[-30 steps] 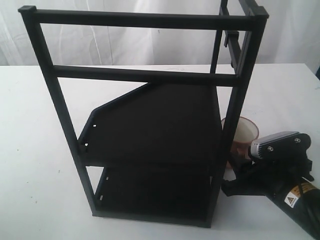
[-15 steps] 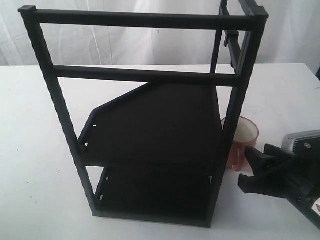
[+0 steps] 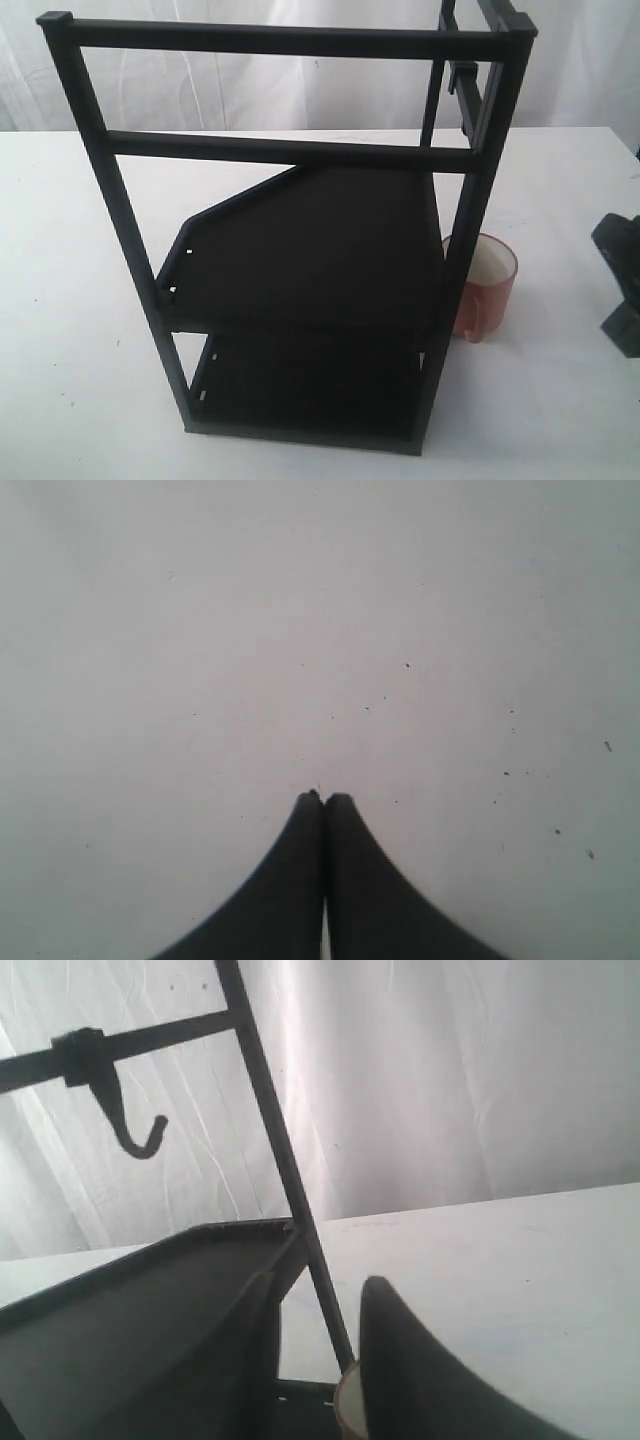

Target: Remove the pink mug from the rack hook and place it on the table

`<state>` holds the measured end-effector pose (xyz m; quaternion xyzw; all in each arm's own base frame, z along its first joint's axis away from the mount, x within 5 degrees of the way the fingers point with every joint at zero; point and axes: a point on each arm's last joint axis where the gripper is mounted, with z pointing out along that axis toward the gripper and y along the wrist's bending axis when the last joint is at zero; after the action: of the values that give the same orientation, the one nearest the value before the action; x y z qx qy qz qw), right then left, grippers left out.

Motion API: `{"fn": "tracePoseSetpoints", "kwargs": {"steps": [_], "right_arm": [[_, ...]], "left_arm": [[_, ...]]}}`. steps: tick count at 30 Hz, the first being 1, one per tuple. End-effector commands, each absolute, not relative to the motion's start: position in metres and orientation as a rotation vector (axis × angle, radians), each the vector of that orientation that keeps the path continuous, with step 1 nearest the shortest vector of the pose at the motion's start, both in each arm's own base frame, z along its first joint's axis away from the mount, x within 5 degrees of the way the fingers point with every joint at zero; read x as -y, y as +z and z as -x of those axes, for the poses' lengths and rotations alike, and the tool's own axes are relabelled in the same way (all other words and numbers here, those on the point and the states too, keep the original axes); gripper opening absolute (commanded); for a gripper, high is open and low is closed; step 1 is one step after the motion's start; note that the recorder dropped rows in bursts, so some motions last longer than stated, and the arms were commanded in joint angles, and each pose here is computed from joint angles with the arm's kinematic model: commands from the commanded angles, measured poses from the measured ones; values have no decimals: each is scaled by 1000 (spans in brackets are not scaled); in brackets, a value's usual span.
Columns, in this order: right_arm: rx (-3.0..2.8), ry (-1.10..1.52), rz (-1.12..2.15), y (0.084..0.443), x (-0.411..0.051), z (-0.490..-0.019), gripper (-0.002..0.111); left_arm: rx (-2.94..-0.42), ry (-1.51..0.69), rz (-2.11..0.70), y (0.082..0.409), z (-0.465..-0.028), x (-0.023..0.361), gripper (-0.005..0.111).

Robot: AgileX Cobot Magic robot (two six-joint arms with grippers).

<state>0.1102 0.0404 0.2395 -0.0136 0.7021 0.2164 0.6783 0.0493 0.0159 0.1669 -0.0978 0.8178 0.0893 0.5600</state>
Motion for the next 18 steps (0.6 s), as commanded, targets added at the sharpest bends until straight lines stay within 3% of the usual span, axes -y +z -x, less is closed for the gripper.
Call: {"fn": "tracePoseSetpoints", "kwargs": {"steps": [1, 7, 9, 14, 18], "right_arm": [[-1714, 325, 296, 249, -44, -104, 6], [-2060, 292, 254, 233, -45, -135, 4], [-2268, 212, 284, 219, -38, -152, 4], [-2383, -45, 299, 223, -12, -165, 4], [-2439, -189, -65, 234, 12, -157, 4]], "left_arm": [[-1927, 217, 230, 166, -49, -16, 0], [-1927, 217, 230, 166, -49, -16, 0], [-1927, 217, 230, 166, -49, -16, 0], [-1927, 217, 230, 166, -49, -16, 0], [-1927, 217, 230, 166, -49, -16, 0]]}}
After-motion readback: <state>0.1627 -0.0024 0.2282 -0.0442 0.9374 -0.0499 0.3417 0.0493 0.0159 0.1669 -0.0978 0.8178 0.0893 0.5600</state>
